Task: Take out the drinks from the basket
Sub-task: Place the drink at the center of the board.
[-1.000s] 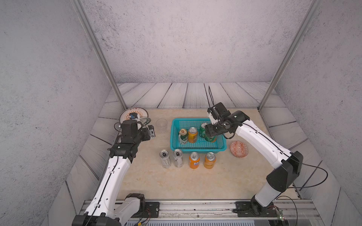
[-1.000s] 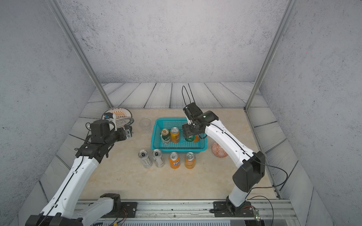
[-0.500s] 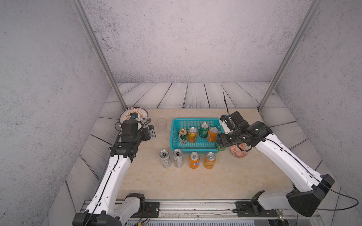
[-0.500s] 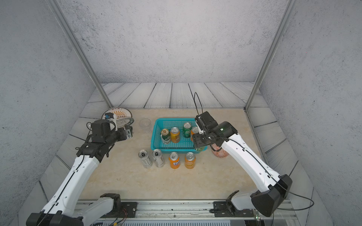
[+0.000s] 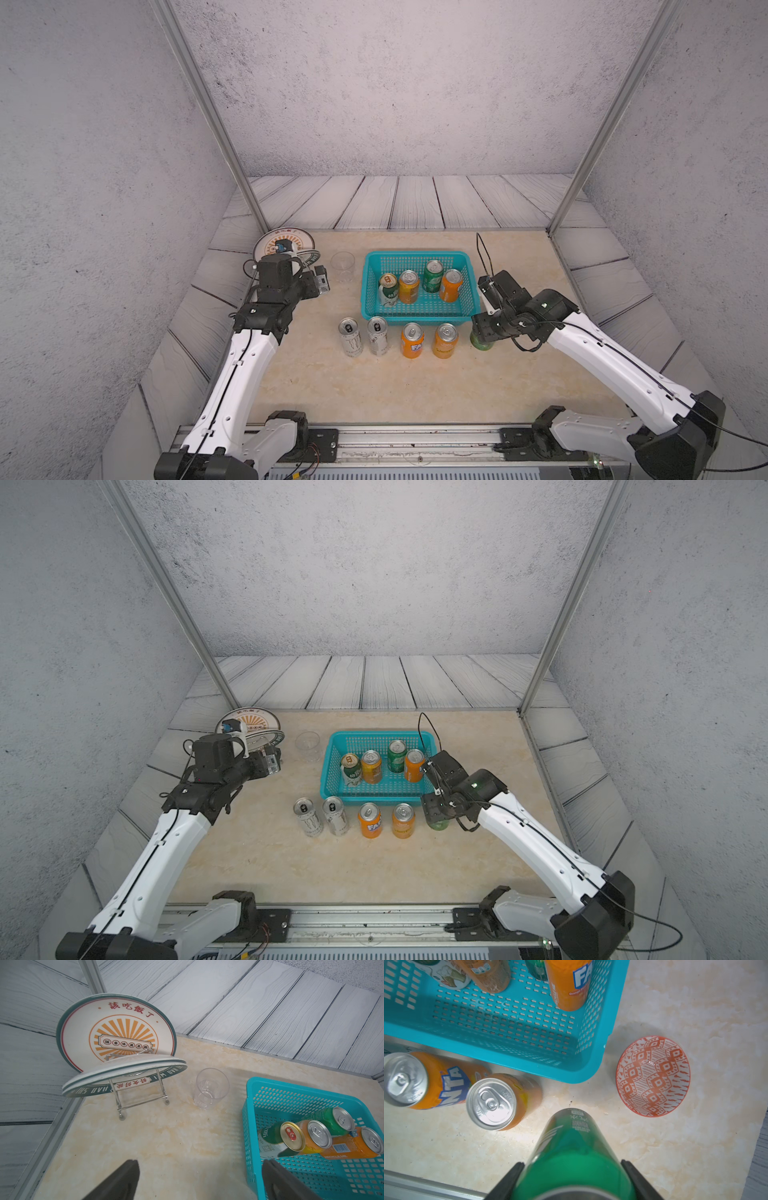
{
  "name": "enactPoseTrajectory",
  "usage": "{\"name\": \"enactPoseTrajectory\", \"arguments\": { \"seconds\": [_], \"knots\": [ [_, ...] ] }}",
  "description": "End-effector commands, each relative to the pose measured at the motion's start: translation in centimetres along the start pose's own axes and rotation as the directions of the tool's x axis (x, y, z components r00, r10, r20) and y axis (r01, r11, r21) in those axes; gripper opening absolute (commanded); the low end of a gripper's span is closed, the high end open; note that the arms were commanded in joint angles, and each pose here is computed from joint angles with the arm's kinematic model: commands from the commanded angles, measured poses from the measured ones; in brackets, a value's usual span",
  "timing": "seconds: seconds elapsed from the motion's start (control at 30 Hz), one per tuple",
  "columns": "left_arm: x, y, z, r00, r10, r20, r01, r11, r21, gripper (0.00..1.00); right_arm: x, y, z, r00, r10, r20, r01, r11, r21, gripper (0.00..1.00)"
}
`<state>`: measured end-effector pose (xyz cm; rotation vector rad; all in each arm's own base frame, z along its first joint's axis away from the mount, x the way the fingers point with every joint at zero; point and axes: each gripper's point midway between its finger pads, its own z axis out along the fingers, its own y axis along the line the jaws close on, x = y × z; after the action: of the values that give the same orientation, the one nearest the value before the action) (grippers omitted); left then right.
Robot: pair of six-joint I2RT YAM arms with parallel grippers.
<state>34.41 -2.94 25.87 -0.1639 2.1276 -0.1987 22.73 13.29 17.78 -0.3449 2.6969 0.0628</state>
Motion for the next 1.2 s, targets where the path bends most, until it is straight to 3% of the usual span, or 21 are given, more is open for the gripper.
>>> {"name": "enactPoseTrajectory", "arguments": {
  "seconds": [0.0,1.17],
  "knots": [
    [-0.4,0.2,-0.2,1.0,-0.005,0.013,0.005,1.0,-0.006,0.99,-1.7,-0.1,-0.8,0.991,0.055,0.126,-0.054,0.998,-0.012,0.61],
    [-0.5,0.2,-0.3,1.0,-0.003,0.015,0.003,1.0,-0.003,0.99,1.0,-0.4,6.6,0.991,0.105,0.08,-0.108,0.993,0.035,0.61]
  ]
}}
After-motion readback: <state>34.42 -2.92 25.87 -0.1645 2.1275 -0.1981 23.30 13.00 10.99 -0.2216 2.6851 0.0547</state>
